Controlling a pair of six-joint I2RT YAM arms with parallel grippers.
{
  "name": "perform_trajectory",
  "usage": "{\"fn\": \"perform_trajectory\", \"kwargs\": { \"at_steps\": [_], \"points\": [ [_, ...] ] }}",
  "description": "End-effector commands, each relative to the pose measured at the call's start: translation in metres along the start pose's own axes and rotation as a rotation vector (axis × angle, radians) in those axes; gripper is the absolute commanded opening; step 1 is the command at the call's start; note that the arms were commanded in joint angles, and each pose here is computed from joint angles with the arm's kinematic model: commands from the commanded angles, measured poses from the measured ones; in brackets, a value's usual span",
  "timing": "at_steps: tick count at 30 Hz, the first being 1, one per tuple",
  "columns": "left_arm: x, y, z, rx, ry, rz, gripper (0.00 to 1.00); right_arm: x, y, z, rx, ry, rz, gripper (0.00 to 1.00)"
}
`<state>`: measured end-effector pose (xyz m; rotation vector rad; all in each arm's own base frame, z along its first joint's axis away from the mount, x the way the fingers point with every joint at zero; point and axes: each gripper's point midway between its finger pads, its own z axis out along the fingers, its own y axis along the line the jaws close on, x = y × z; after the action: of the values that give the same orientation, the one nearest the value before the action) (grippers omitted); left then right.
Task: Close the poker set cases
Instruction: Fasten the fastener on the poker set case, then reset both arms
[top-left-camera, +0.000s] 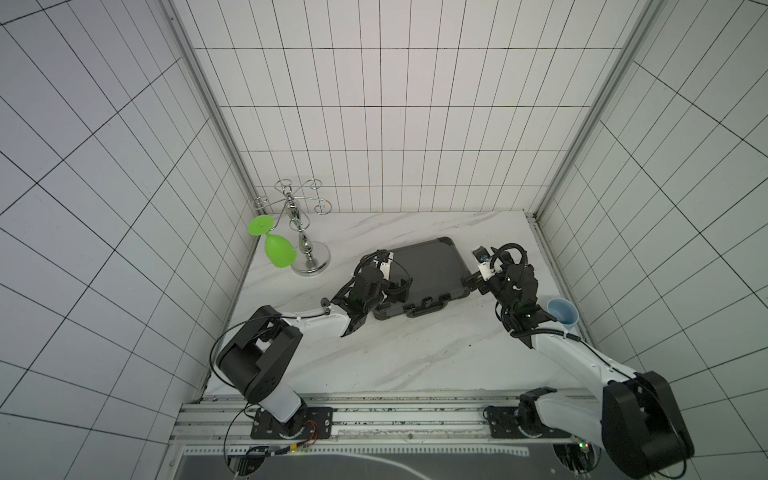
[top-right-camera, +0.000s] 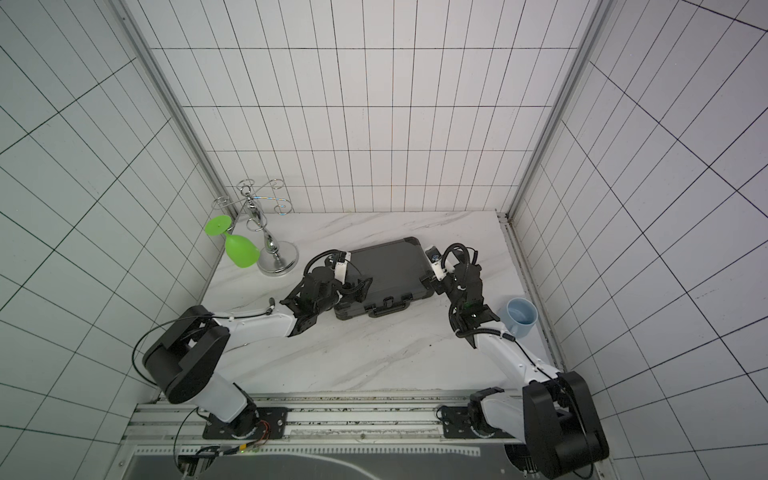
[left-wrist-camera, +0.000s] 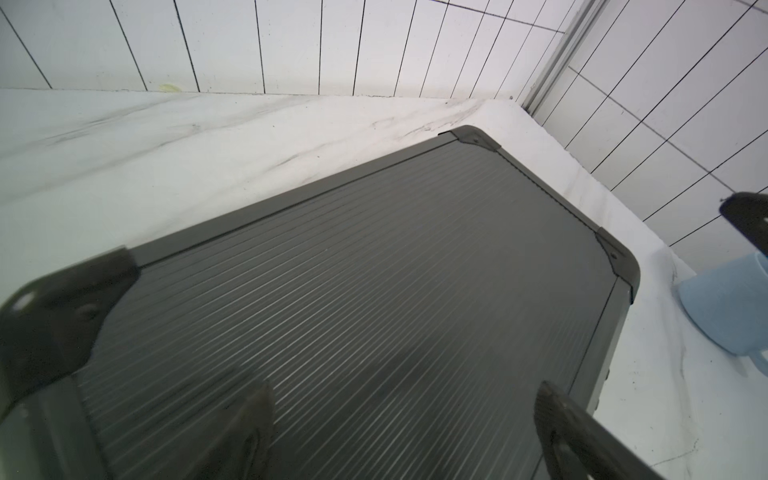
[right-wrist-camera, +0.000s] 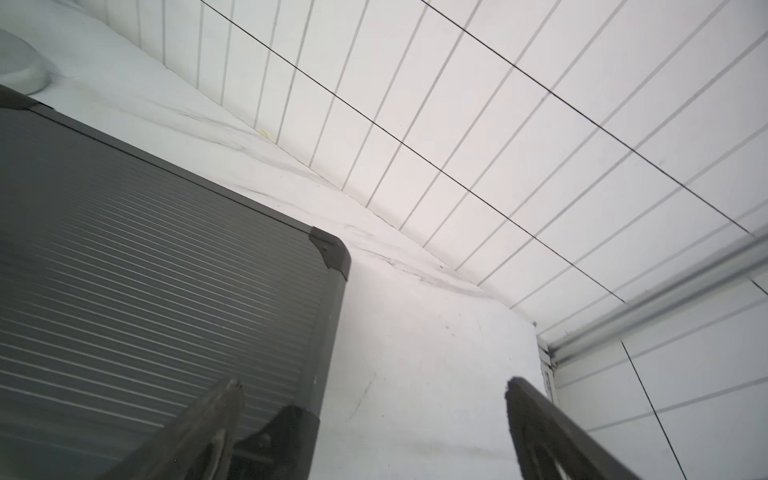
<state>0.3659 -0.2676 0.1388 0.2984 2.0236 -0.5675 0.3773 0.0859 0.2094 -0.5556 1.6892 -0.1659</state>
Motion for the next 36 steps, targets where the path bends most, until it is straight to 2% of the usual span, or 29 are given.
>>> {"fn": "perform_trajectory", "kwargs": {
  "at_steps": [1, 5, 9, 13, 18, 22, 26, 28, 36],
  "points": [
    [-0.011, 0.027, -0.026, -0.160, -0.010, 0.040, 0.97, 0.037, -0.026, -0.013, 0.123, 0.029, 0.179, 0.99],
    [-0.046, 0.056, -0.068, -0.286, -0.138, 0.052, 0.98, 0.068, -0.044, -0.023, 0.192, 0.038, 0.287, 0.99],
    [-0.067, 0.108, -0.111, -0.456, -0.280, 0.009, 0.98, 0.090, -0.054, -0.024, 0.229, 0.042, 0.341, 0.99],
    [-0.065, 0.158, -0.149, -0.669, -0.378, -0.043, 0.98, 0.099, -0.060, -0.023, 0.252, 0.012, 0.363, 0.99],
    [-0.058, 0.192, -0.179, -0.842, -0.452, -0.053, 0.98, 0.101, -0.058, -0.015, 0.225, -0.015, 0.384, 0.99],
    [-0.050, 0.216, -0.184, -0.996, -0.430, 0.005, 0.98, 0.095, -0.053, -0.011, 0.182, -0.043, 0.390, 0.99],
    [-0.036, 0.236, -0.173, -1.040, -0.391, -0.006, 0.97, 0.093, -0.047, -0.031, 0.205, -0.157, 0.380, 0.99],
    [-0.028, 0.243, -0.169, -1.046, -0.387, -0.010, 0.98, 0.099, -0.055, -0.040, 0.282, -0.185, 0.413, 0.99],
    [-0.026, 0.253, -0.146, -0.996, -0.403, 0.042, 0.98, 0.113, -0.064, -0.016, 0.309, -0.085, 0.444, 0.99]
  ]
}}
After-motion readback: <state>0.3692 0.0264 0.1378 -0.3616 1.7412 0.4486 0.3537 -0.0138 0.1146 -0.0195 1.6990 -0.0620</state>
